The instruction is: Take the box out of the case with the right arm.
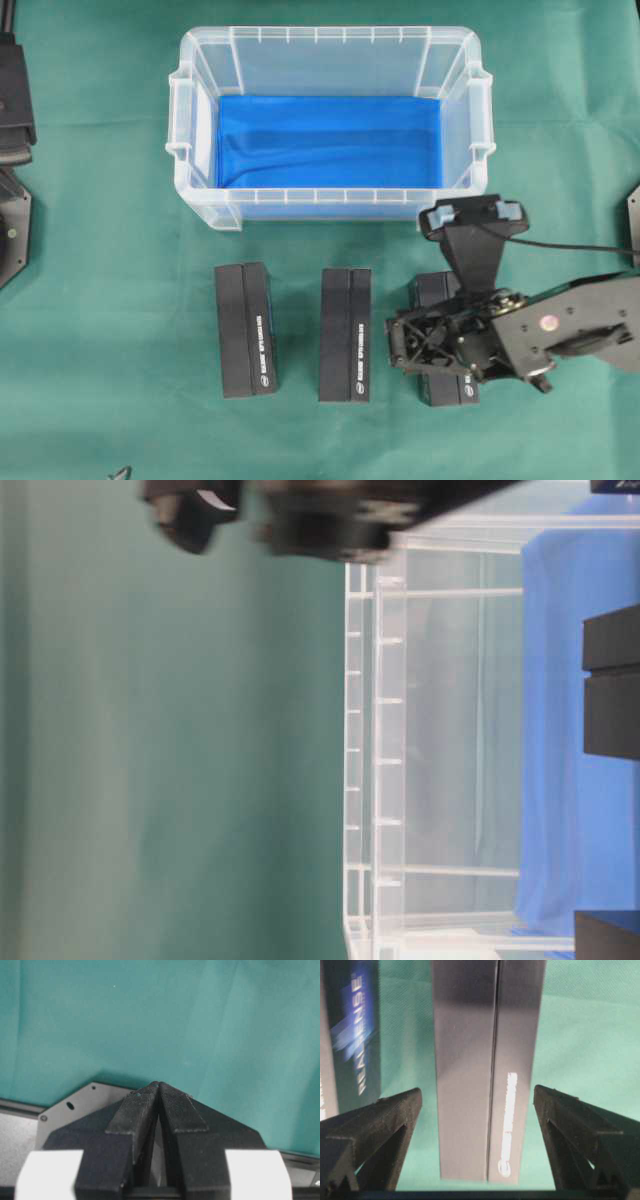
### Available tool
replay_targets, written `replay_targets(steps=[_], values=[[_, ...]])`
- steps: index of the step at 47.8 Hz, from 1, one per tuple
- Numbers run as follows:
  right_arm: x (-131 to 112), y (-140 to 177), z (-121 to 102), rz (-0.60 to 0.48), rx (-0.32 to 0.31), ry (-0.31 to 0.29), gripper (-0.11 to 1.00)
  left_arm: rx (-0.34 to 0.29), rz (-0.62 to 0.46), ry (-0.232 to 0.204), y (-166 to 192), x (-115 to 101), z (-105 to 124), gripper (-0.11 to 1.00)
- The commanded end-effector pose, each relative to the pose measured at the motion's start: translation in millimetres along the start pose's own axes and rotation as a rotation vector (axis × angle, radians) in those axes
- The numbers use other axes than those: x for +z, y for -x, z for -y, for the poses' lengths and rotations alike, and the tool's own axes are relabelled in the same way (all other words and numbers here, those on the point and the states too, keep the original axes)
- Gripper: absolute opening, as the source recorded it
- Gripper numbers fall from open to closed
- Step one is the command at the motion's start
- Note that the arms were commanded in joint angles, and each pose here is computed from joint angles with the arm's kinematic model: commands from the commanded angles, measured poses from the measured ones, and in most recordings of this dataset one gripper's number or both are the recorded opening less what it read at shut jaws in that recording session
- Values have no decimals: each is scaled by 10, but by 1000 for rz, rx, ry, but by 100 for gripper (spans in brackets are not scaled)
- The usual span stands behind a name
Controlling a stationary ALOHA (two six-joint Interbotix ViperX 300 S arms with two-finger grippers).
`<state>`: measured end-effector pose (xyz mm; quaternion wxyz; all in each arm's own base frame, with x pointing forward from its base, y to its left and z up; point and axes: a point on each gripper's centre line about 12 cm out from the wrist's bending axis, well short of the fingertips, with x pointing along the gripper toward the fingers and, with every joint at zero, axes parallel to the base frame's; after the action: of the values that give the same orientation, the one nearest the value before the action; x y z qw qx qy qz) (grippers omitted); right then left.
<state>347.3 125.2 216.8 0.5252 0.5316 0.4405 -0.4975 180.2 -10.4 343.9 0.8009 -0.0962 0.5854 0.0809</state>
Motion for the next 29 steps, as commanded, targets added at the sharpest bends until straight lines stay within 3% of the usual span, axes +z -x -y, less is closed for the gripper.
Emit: replay_targets(steps=[1,15,29], values=[[44,404,-32,1,52,-4,90,-3,14,3,28,24,2,8],[255,1178,-26,92,36,12,90,-3,15,3,33,26,3,8],[314,1310,-69,90,43,35,90,-3,15,5,33,26,3,8]])
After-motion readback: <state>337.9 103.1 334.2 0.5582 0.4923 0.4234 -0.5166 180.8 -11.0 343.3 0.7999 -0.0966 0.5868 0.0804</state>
